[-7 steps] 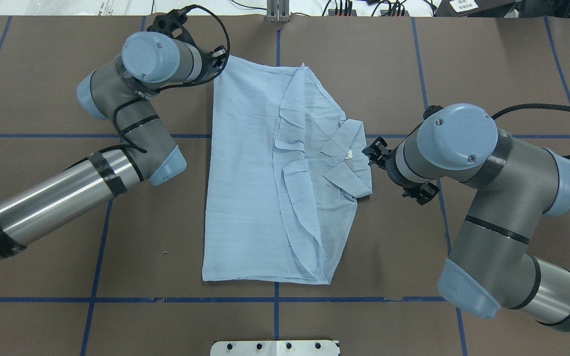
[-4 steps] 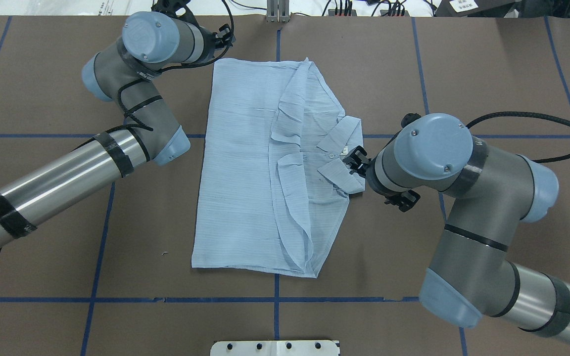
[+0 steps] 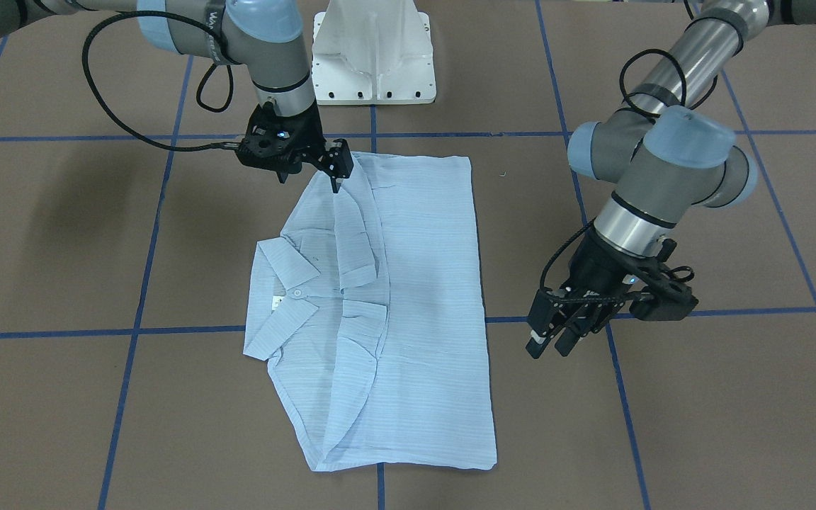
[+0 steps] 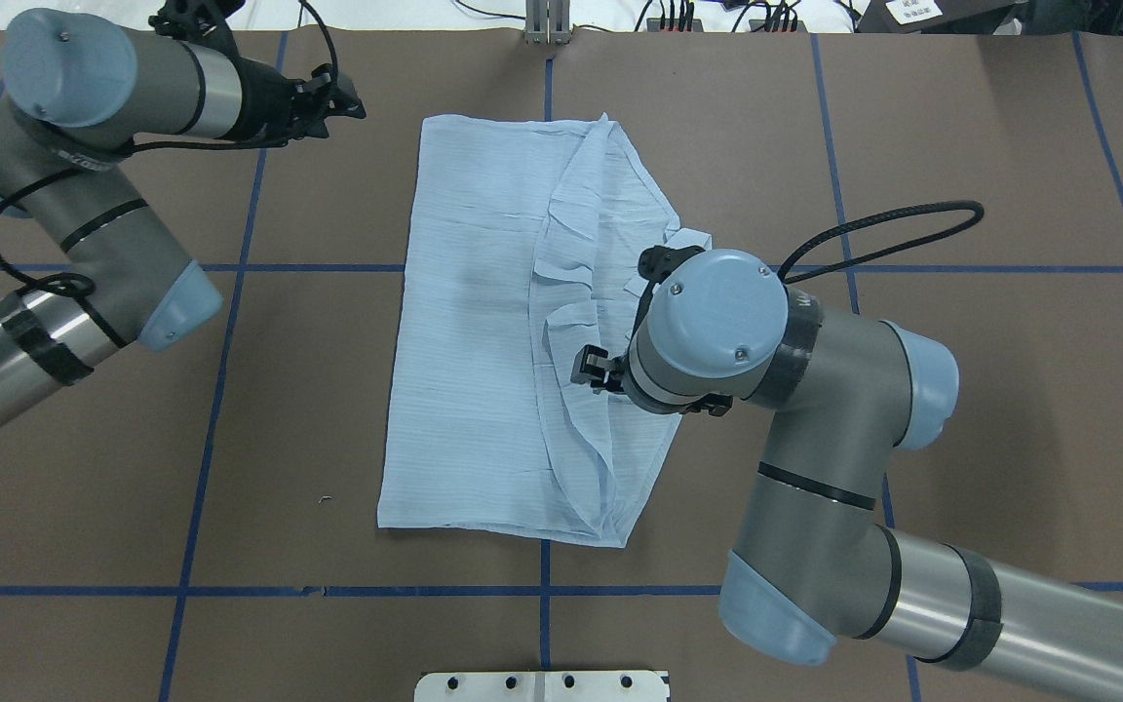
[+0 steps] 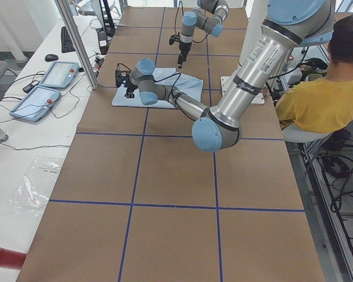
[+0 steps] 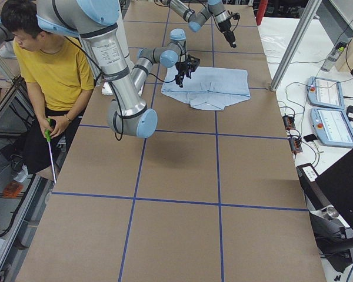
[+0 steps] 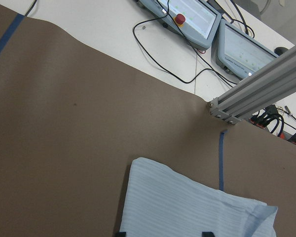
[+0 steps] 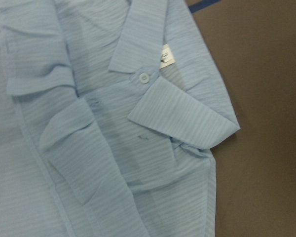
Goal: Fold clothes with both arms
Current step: 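Release and raise the left gripper while the right gripper moves onto the shirt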
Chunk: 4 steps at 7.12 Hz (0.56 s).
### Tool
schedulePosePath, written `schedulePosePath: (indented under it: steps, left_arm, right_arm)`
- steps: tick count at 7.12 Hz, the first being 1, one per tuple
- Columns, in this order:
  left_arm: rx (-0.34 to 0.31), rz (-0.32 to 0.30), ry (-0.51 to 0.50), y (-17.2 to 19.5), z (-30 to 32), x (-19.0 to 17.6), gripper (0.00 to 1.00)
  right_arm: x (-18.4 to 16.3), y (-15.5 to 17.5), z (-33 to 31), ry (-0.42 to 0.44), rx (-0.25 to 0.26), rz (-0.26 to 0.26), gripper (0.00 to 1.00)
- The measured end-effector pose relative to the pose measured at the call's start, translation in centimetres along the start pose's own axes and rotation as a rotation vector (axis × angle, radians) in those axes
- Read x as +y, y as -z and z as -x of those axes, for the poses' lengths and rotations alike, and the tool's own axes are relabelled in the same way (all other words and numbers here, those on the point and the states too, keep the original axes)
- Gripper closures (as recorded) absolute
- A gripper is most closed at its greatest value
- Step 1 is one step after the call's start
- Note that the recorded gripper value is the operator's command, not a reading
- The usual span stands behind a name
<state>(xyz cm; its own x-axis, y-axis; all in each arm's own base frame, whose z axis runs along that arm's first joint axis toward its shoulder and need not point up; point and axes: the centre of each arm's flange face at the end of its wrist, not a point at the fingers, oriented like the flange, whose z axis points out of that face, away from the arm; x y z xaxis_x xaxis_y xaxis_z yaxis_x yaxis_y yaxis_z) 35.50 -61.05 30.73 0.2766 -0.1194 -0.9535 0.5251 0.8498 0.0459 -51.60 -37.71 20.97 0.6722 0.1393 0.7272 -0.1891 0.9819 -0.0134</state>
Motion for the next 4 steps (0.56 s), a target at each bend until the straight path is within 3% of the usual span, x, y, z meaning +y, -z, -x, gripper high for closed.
schedulePosePath:
  steps: [2, 3, 4]
  left_arm:
    - [-0.016, 0.023, 0.002, 2.2, 4.1, 1.1, 0.39]
    - [-0.024, 0.03, -0.001, 2.4, 5.2, 1.4, 0.39]
    - [-0.028, 0.035, -0.005, 2.5, 5.7, 1.6, 0.38]
  right_arm:
    - [0.7, -2.7, 4.3, 0.25, 0.011, 0.112, 0.0]
    - [0.9, -3.9, 6.5, 0.331, 0.019, 0.142, 0.0]
    - [1.3, -5.0, 7.5, 0.409, 0.042, 0.14, 0.0]
